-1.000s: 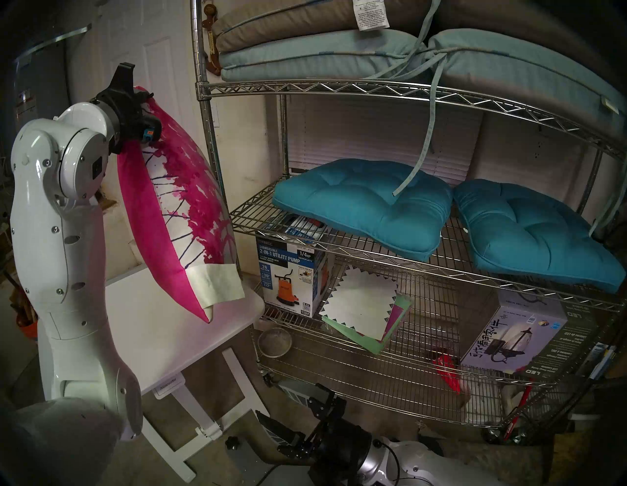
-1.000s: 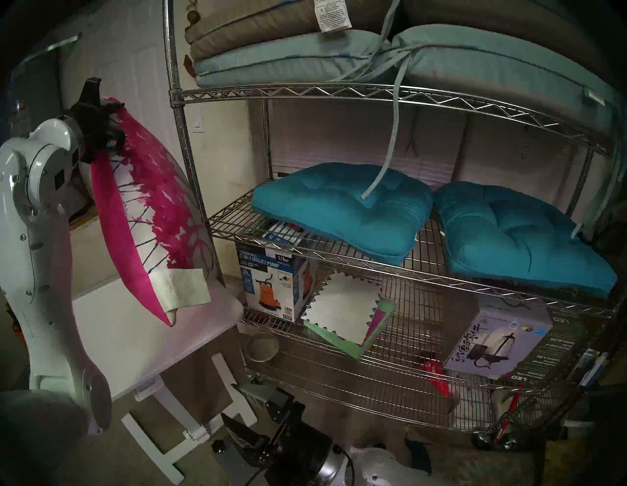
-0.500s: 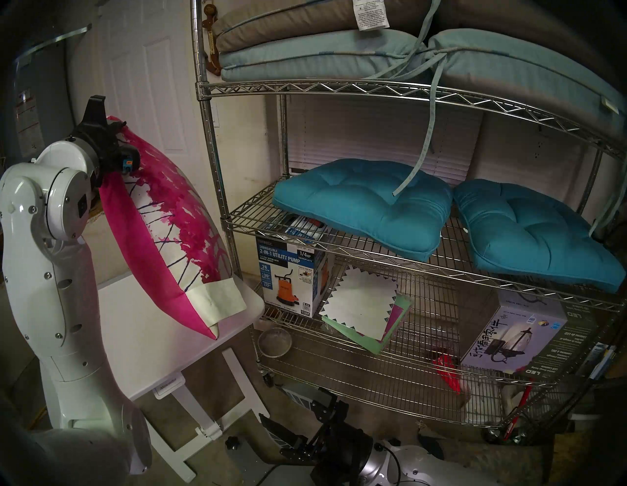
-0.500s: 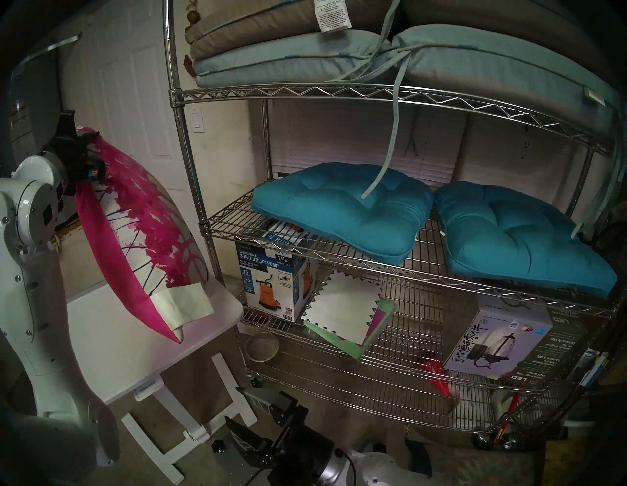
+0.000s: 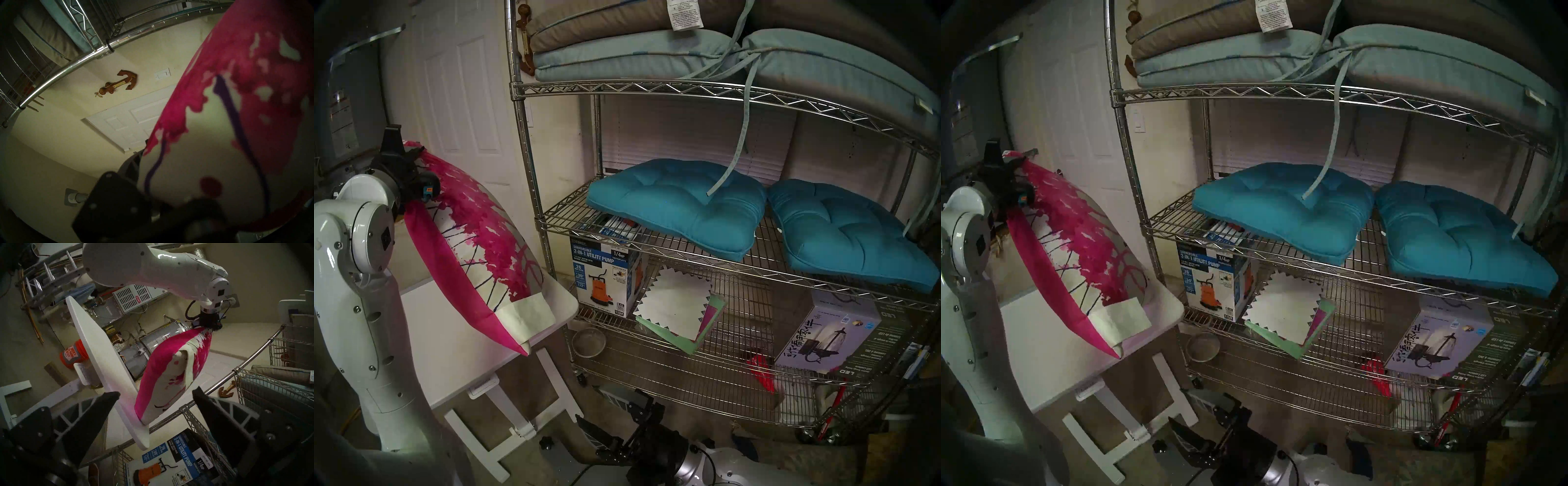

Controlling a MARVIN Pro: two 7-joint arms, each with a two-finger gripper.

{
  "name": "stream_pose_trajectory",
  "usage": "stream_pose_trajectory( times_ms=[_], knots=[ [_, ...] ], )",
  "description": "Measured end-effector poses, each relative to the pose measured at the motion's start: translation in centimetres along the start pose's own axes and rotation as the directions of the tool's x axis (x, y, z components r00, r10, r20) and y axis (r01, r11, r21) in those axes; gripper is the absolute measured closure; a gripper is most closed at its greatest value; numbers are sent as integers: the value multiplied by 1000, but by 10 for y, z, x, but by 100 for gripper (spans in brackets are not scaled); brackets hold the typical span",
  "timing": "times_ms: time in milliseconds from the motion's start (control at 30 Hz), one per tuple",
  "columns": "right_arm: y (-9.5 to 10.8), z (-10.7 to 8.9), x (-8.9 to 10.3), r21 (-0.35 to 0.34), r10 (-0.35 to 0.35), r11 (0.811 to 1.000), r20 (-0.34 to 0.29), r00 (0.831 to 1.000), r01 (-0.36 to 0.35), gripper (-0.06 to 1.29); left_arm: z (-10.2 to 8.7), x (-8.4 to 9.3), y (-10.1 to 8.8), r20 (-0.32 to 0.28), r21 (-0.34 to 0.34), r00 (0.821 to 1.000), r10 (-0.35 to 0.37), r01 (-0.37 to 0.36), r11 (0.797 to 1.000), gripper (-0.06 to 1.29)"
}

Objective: Take cushion off the shelf

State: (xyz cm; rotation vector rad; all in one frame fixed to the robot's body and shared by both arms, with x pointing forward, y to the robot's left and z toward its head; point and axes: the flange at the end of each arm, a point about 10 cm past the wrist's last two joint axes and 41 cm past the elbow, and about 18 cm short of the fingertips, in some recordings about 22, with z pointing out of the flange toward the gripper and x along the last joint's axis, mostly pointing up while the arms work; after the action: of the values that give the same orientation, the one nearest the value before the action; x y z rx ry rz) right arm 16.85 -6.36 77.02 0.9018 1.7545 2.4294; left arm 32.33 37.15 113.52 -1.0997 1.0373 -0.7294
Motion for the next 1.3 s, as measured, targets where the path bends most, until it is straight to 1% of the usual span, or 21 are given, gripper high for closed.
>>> stream_pose_trajectory(
  times_ms=[100, 167, 233, 333, 767, 933, 1067, 1133, 1200, 1267, 1300],
  knots=[
    [-1, -2, -1, 0, 1, 1000, 6, 1000, -1, 1, -4, -7, 9, 14, -14, 1000, -6, 6, 1000, 117],
    [-1, -2, -1, 0, 1, 1000, 9, 1000, -1, 1, -5, -9, 13, 17, -19, 1000, -6, 7, 1000, 117],
    [-2, -4, -3, -2, -1, 1000, 19, 1000, 1, 1, -8, -14, 20, 25, -29, 1000, -6, 7, 1000, 117],
    [-2, -5, -4, -4, -4, 1000, 31, 1000, 4, 1, -11, -18, 27, 27, -35, 1000, -4, 5, 999, 117],
    [-5, -10, -8, -7, -13, 1000, 68, 998, 14, 1, -19, -21, 48, -8, -38, 1000, -4, 3, 999, 117],
    [-8, -13, -10, -4, -15, 1000, 81, 997, 15, 1, -22, -27, 62, -7, -56, 1000, -11, 10, 998, 117],
    [-9, -14, -10, -2, -16, 1000, 85, 996, 16, 1, -24, -35, 75, 10, -84, 1000, -17, 18, 996, 117],
    [-10, -15, -10, -2, -17, 1000, 90, 996, 18, 1, -25, -46, 90, 30, -115, 999, -24, 27, 993, 117],
    [-10, -16, -11, -2, -18, 1000, 92, 996, 18, 1, -25, -50, 96, 39, -128, 999, -26, 31, 991, 117],
    [-11, -17, -11, -3, -19, 1000, 99, 995, 19, 1, -26, -61, 110, 60, -153, 998, -31, 40, 987, 117],
    [-11, -18, -11, -4, -19, 1000, 101, 995, 20, 1, -26, -64, 113, 64, -158, 997, -32, 42, 987, 117]
  ],
)
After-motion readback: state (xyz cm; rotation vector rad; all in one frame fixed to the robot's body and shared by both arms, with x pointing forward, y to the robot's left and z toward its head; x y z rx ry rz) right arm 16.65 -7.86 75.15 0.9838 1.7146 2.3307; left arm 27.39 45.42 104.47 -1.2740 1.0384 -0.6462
